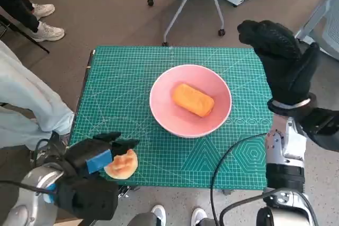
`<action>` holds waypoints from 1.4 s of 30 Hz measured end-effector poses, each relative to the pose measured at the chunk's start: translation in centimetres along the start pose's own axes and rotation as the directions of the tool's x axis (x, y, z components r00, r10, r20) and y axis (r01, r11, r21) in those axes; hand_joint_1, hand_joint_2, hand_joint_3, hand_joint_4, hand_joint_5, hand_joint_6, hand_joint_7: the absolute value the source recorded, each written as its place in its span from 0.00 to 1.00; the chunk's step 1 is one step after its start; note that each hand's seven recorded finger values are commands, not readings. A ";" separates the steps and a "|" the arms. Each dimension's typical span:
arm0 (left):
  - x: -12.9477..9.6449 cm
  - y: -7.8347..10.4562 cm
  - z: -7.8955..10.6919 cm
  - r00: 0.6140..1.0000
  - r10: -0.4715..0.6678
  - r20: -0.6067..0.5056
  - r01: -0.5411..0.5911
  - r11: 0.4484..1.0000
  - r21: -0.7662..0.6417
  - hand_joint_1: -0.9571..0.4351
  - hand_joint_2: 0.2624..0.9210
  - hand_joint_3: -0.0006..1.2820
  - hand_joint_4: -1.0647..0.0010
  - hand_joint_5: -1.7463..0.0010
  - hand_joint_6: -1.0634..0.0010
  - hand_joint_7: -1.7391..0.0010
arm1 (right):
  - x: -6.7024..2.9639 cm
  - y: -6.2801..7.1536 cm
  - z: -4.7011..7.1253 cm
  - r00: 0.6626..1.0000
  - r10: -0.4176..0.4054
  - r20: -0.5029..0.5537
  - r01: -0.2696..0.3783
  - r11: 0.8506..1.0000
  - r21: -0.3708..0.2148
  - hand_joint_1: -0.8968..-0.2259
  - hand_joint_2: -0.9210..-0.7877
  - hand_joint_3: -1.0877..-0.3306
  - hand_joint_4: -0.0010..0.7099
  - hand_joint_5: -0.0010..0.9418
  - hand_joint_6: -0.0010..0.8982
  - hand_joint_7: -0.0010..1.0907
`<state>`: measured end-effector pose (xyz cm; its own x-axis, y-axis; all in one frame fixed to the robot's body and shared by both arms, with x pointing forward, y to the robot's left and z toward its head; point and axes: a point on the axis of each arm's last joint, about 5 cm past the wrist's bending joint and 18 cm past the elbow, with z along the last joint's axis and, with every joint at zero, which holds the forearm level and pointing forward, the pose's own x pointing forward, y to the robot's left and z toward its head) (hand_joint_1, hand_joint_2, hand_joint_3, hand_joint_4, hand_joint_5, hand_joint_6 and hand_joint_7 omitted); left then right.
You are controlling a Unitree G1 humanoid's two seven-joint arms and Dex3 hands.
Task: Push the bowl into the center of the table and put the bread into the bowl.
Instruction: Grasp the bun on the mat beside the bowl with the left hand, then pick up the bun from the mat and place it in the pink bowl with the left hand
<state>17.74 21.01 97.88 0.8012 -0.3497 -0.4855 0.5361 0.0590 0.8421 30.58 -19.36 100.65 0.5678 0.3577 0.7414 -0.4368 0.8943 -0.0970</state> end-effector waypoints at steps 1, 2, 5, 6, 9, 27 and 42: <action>0.2 -0.2 0.0 1.000 0.004 0.002 -0.004 1.000 0.017 0.79 0.82 0.03 0.43 0.97 0.39 0.97 | -0.01 0.0 0.0 1.000 -0.001 0.000 0.001 1.000 -0.001 0.30 0.00 0.40 0.25 0.01 0.04 0.39; 0.3 -0.4 -0.1 1.000 0.007 0.004 -0.007 0.999 0.032 0.79 0.85 0.03 0.33 0.96 0.32 0.96 | -0.02 0.0 0.0 1.000 -0.001 0.000 0.001 1.000 -0.001 0.30 0.00 0.41 0.25 0.01 0.04 0.38; 0.7 -0.8 -0.2 1.000 0.026 0.011 -0.026 0.997 0.070 0.74 0.94 0.03 0.28 0.68 0.35 0.65 | -0.04 -0.1 0.1 1.000 -0.004 0.001 0.004 1.000 -0.003 0.30 0.00 0.41 0.25 0.01 0.05 0.38; 0.8 -0.9 -0.2 0.999 0.034 0.016 -0.035 0.996 0.080 0.72 0.96 0.03 0.27 0.58 0.36 0.54 | -0.05 -0.1 0.1 1.000 -0.005 0.001 0.005 1.000 -0.004 0.30 0.00 0.41 0.25 0.00 0.05 0.38; 0.9 -1.0 -0.3 0.998 0.054 0.036 -0.058 0.993 0.106 0.70 0.96 0.01 0.24 0.48 0.35 0.45 | -0.06 -0.2 0.1 1.000 -0.006 0.001 0.006 1.000 -0.004 0.30 0.00 0.41 0.25 0.00 0.05 0.37; 0.3 -0.2 -0.7 0.989 0.088 0.118 -0.104 0.985 0.135 0.69 0.95 0.00 0.19 0.45 0.31 0.38 | -0.21 -0.3 0.0 1.000 -0.015 -0.003 0.015 1.000 -0.006 0.30 0.00 0.41 0.25 0.00 0.07 0.34; -1.0 1.8 -0.6 0.969 0.200 0.145 -0.219 0.966 0.134 0.69 0.95 0.00 0.19 0.45 0.31 0.39 | -0.21 -0.3 0.0 1.000 -0.016 0.000 0.016 1.000 -0.008 0.30 0.00 0.41 0.26 0.00 0.08 0.33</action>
<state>18.06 22.02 99.68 0.8449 -0.4629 -0.2682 0.3067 0.0083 0.9518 30.60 -19.69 100.51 0.5752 0.3433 0.7425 -0.4223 0.9020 -0.0900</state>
